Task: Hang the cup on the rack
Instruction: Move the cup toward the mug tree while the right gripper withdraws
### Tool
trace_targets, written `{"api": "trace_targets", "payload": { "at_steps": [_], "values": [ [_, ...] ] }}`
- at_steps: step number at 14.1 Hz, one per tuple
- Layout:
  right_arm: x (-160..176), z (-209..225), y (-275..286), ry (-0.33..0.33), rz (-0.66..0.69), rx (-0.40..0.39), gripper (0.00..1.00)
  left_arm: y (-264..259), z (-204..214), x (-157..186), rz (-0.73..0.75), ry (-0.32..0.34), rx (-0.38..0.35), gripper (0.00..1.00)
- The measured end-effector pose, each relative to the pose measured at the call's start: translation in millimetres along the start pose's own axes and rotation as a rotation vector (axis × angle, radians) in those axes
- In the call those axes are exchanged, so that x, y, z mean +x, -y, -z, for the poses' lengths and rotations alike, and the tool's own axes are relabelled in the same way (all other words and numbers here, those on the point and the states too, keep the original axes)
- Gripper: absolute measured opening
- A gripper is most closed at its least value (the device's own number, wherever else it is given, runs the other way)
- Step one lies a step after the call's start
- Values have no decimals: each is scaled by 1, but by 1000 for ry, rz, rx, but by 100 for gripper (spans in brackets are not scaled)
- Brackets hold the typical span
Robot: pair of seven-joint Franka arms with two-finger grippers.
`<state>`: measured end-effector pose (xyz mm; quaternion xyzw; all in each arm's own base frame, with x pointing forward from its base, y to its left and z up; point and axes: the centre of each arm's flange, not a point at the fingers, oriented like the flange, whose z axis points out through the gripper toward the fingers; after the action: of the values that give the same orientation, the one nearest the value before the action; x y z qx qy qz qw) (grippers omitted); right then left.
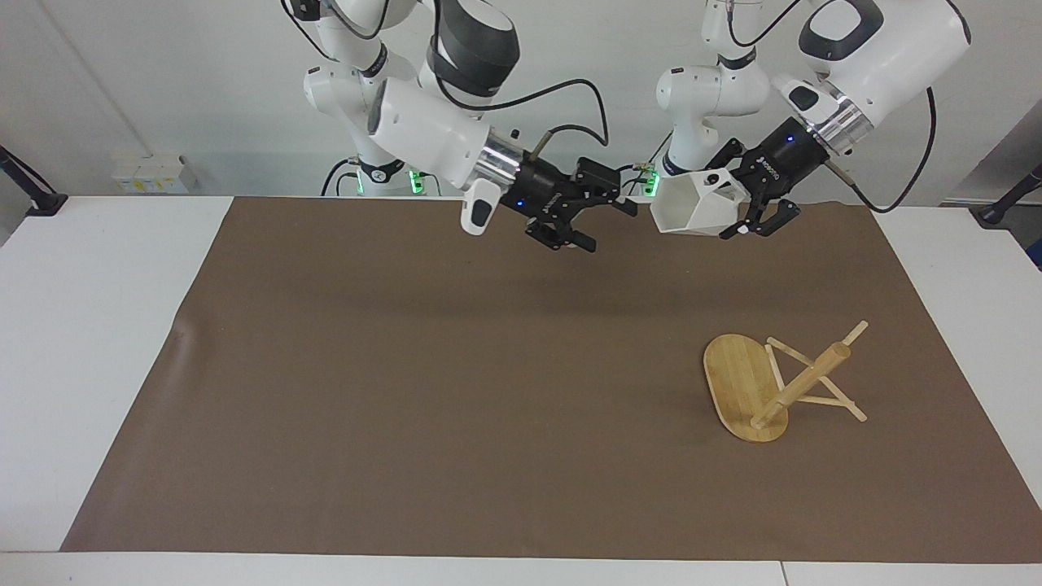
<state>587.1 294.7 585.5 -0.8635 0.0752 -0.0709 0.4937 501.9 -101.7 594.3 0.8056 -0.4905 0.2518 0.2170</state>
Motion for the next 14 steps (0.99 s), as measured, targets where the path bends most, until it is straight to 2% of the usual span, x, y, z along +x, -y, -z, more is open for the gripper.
{"api": "trace_targets", "payload": {
  "at_steps": [2, 5, 8, 9, 11, 14],
  "values": [
    [21, 52, -10, -54, 70, -112, 100, 2, -8, -4, 90, 37, 50, 70],
    [38, 103, -33, -101, 211, -403, 100, -1, -21, -1, 250, 82, 133, 70],
    [47, 126, -69, -57, 314, -735, 100, -11, -33, 5, 460, 126, 194, 70],
    [50, 137, -80, -43, 322, -820, 100, -12, -36, 5, 514, 131, 203, 70],
    [60, 167, -105, -22, 313, -941, 100, -8, -45, -1, 575, 125, 220, 70],
    [74, 217, -137, 14, 344, -1033, 100, 11, -68, -16, 639, 113, 247, 70]
  ]
}}
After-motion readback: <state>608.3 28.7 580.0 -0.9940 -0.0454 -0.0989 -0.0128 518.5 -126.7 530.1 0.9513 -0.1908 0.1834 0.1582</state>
